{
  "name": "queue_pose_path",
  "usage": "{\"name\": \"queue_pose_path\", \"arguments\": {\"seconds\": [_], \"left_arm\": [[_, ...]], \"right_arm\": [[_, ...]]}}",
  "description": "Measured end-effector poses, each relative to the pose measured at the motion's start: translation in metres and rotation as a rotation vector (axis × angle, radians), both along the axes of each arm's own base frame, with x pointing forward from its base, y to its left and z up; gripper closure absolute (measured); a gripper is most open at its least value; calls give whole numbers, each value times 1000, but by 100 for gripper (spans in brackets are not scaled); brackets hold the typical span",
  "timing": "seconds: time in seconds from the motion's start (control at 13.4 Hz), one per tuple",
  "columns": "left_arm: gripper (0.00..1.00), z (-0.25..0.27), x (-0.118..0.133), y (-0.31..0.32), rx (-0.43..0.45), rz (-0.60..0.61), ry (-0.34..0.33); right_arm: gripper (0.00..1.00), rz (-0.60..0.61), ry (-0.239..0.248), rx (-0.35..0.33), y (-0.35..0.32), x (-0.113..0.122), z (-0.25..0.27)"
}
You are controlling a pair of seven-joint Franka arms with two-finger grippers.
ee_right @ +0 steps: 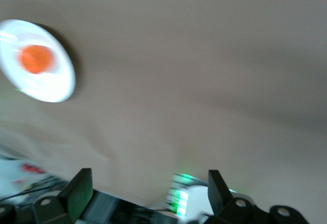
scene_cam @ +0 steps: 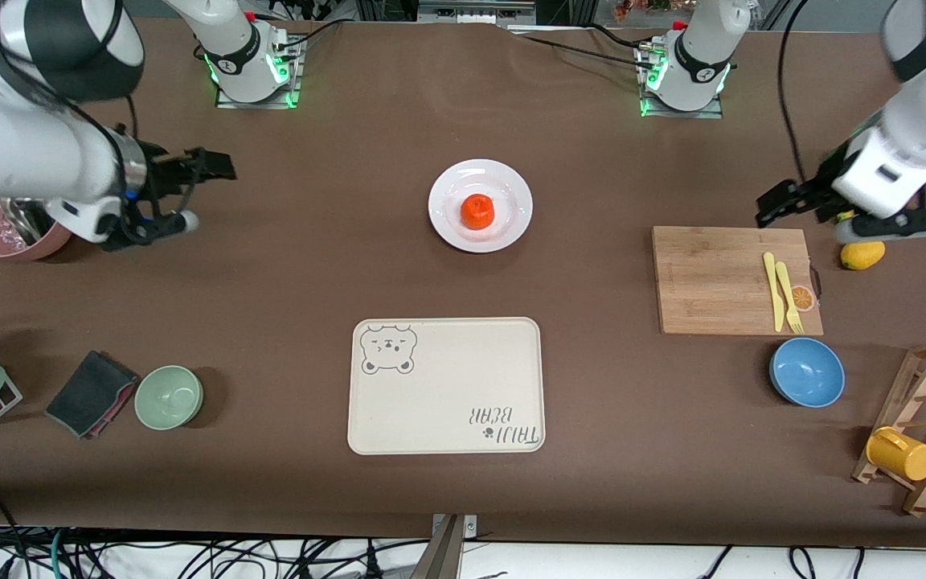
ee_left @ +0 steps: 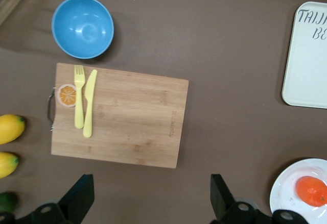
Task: Place orange and plate with both arms
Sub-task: 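Open the left gripper and retract it while the right gripper reaches out, then move the right gripper to the plate rim and grasp it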
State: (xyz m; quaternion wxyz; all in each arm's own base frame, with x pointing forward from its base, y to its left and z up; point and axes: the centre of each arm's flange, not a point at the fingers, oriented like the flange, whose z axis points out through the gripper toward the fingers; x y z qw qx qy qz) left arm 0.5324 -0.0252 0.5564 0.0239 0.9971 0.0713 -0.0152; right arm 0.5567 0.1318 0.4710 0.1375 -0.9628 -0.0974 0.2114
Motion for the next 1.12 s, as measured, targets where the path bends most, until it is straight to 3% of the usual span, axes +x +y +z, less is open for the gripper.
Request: {"name": "queue_pose_path", "arguments": {"seconds": [0.45,0.67,0.82,1.12], "left_arm": [[0,59,-10,5,-1,3,6],[0,60,-10,7,22,2,8],[0,62,-9,8,30,2,2],[0,62,-5,8,31,2,1]], "right_arm": [[0,-162,135,299,49,30,-94],[0,-248,160,386,85,35,-141],[0,-297,147,428,130,20,-174],[0,-210,97,516,181,-34,-234]]}}
